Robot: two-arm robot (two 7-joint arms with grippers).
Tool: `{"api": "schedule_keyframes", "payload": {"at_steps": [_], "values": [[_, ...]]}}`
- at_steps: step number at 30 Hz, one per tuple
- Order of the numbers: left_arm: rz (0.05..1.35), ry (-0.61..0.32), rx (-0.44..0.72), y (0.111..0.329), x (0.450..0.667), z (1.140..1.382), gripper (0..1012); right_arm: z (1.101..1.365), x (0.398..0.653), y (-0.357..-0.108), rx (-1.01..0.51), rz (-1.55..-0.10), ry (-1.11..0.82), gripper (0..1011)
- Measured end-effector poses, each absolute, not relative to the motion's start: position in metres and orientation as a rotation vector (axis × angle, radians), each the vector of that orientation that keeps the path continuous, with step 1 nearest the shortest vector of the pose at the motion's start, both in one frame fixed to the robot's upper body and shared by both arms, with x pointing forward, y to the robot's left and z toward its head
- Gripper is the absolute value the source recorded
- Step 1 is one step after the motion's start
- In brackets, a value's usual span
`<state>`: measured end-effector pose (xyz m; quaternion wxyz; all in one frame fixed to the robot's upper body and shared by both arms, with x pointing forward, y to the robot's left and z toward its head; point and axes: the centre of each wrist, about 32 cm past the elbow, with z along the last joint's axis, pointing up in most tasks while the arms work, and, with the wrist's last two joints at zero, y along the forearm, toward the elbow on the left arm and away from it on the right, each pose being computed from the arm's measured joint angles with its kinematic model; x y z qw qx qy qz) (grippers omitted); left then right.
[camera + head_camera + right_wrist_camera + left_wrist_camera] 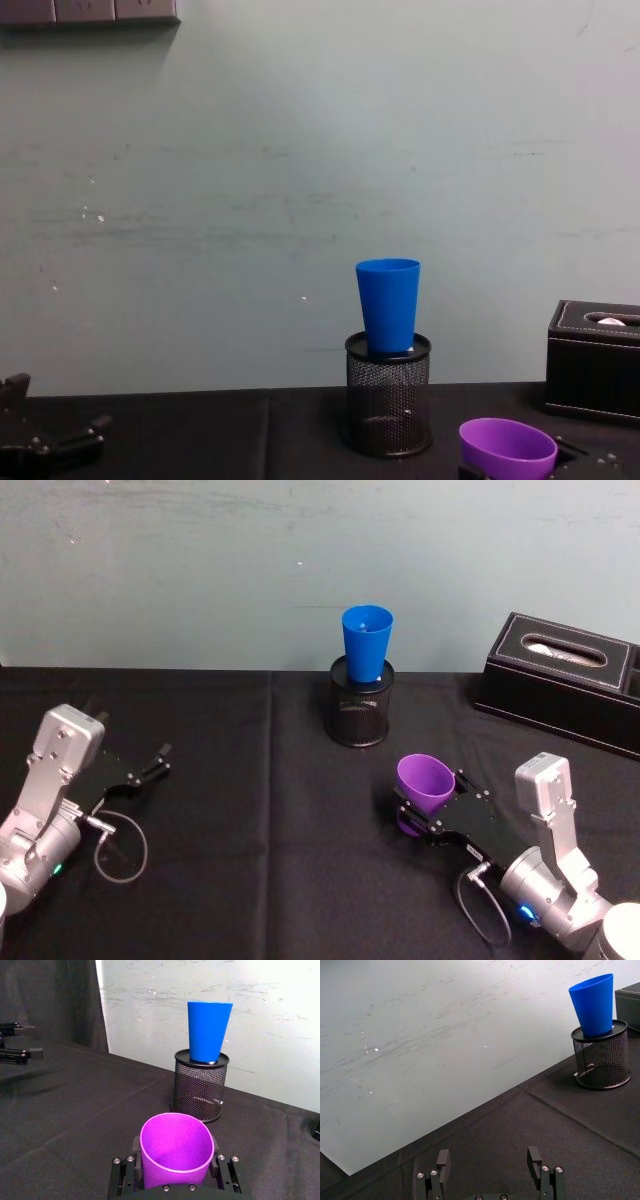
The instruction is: Pick up one cup with a gripper and tap it against the other cup.
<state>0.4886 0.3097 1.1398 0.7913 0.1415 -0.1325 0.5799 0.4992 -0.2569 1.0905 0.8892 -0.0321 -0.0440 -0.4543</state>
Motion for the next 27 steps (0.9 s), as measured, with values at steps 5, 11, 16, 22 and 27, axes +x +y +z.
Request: {"api": "schedule_keyframes", "payload": {"at_steps": [5,11,16,22,27], "values": [[1.248,-0.285,0.304,0.31,0.489,1.14,1011,1.091,0.499,-0.257,-0.065,-0.942,-0.092,739],[1.248,-0.285,0.304,0.31,0.489,1.14,1011,1.096,0.5,-0.258,-0.057,-0.936,-0.105,739],[1.248,-0.285,0.304,0.31,0.489,1.14,1011,1.102,0.499,-0.259,-0.061,-0.925,-0.127,739],[1.248,-0.285,0.304,0.31,0.489,1.14,1011,1.11,0.499,-0.259,-0.056,-0.917,-0.14,739],[1.248,-0.285,0.304,0.31,0.489,1.14,1011,1.116,0.499,-0.26,-0.049,-0.909,-0.146,739]]}}
